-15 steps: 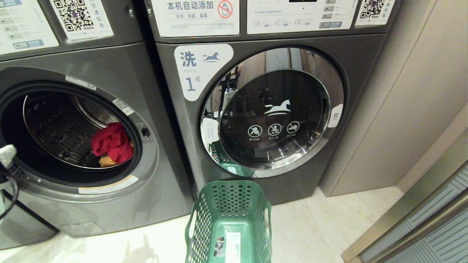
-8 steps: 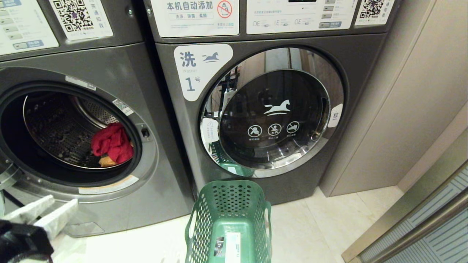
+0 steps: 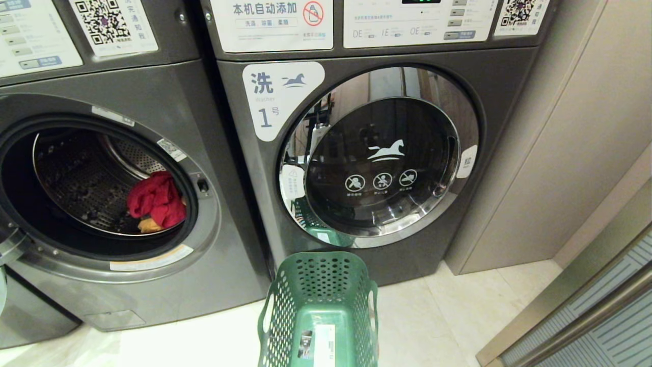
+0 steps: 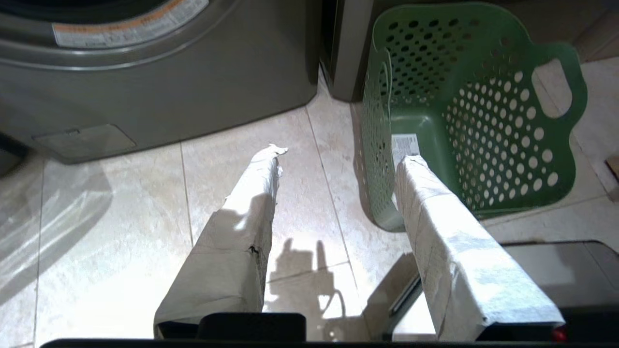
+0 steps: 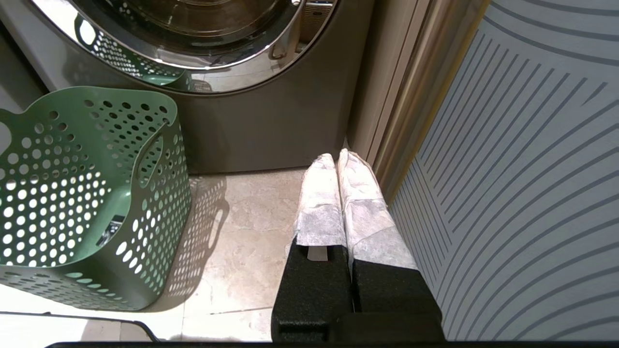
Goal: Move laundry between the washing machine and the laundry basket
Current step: Pick a cloth and place it into the basket
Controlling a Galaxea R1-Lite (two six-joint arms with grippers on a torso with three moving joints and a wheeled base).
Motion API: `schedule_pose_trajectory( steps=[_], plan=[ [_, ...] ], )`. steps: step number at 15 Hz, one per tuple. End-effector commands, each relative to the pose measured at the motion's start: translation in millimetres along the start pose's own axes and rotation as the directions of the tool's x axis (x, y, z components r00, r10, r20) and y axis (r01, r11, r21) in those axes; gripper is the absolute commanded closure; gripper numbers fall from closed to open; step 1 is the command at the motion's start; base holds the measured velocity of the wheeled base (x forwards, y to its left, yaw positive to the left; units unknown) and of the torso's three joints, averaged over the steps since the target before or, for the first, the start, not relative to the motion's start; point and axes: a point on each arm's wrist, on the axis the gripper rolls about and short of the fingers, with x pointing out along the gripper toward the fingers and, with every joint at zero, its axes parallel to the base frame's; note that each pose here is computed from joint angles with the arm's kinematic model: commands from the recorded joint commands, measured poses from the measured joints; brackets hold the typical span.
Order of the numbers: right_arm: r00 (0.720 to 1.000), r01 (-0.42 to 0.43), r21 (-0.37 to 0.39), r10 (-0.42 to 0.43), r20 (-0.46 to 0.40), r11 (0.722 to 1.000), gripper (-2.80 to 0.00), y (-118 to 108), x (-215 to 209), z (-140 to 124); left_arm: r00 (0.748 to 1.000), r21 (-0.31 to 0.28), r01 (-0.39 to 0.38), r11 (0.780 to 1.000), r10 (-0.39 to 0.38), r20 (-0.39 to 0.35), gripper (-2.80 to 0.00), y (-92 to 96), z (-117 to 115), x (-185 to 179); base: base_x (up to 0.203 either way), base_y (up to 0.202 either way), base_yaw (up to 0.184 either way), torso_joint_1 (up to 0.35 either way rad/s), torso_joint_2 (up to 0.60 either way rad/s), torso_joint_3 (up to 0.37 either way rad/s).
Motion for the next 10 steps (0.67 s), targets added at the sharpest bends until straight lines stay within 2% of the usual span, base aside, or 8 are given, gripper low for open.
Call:
schedule_pose_trajectory(
  steps=[1,4,6,10],
  plan=[
    [1.0,0.0,-0.001,0.0,-0.002,1.0,0.0,0,0,0,0.998,-0.001,-0.006,1.0,0.006,0.055,0.0,-2.4,-10,-14,0.0,0.0,0.0,0.0,0.0,0.0],
    [1.0,-0.002,-0.001,0.002,-0.002,1.0,0.0,0,0,0,0.997,-0.037,0.008,0.999,-0.005,0.075,0.0,-3.7,-18,-26,0.0,0.0,0.0,0.0,0.0,0.0],
    [1.0,-0.002,-0.001,0.002,-0.002,1.0,0.0,0,0,0,0.993,-0.025,0.04,0.999,-0.037,0.114,0.0,-3.4,-19,-29,0.0,0.0,0.0,0.0,0.0,0.0],
    [1.0,0.0,-0.001,0.0,-0.002,1.0,0.0,0,0,0,0.975,-0.009,0.02,1.0,-0.018,0.223,0.0,-3.9,-23,-38,0.0,0.0,0.0,0.0,0.0,0.0]
  ],
)
